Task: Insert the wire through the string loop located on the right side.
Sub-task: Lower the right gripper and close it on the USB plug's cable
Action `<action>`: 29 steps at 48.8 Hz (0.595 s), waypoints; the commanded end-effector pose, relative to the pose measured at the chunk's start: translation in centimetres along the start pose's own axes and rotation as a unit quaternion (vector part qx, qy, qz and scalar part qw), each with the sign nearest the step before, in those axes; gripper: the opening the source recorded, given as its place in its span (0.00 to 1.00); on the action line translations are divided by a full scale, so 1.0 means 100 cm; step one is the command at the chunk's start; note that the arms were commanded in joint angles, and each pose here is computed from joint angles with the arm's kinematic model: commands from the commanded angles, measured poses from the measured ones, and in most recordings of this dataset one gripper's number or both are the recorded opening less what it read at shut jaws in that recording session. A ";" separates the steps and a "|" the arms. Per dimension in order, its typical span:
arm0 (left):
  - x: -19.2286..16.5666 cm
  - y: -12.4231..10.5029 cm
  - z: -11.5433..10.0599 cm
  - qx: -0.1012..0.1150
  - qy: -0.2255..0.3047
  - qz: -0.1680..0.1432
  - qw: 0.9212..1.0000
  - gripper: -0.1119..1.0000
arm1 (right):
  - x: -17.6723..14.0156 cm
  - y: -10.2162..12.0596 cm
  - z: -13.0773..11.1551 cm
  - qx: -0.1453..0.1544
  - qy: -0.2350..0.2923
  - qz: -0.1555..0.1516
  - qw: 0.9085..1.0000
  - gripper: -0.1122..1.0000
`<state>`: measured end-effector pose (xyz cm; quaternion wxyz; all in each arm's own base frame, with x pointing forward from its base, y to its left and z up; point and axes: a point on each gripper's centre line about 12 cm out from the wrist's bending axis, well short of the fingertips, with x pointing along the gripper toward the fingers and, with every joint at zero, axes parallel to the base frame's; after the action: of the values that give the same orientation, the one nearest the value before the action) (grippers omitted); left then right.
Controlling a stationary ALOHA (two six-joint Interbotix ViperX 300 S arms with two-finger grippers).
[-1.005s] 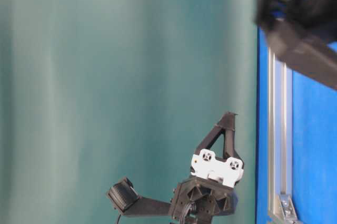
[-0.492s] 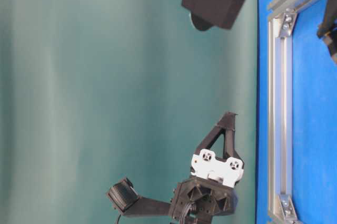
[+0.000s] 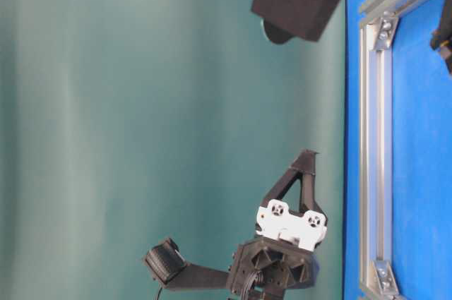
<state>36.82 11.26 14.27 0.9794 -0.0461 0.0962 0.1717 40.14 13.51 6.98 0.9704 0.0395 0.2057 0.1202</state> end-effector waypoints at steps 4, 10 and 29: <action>0.000 -0.002 0.016 0.000 -0.024 -0.003 1.000 0.10 | 0.000 0.005 0.010 -0.004 -0.015 0.007 1.000 0.08; 0.000 -0.001 0.016 0.000 -0.022 -0.002 1.000 0.10 | 0.000 0.005 0.011 -0.004 -0.015 0.008 1.000 0.07; 0.000 -0.001 0.016 0.000 -0.020 -0.002 1.000 0.10 | -0.003 0.007 0.023 -0.001 -0.026 0.010 1.000 0.07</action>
<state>36.80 11.24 14.23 0.9790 -0.0468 0.0999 0.1715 40.11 13.69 7.02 0.9697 0.0378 0.2072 0.1239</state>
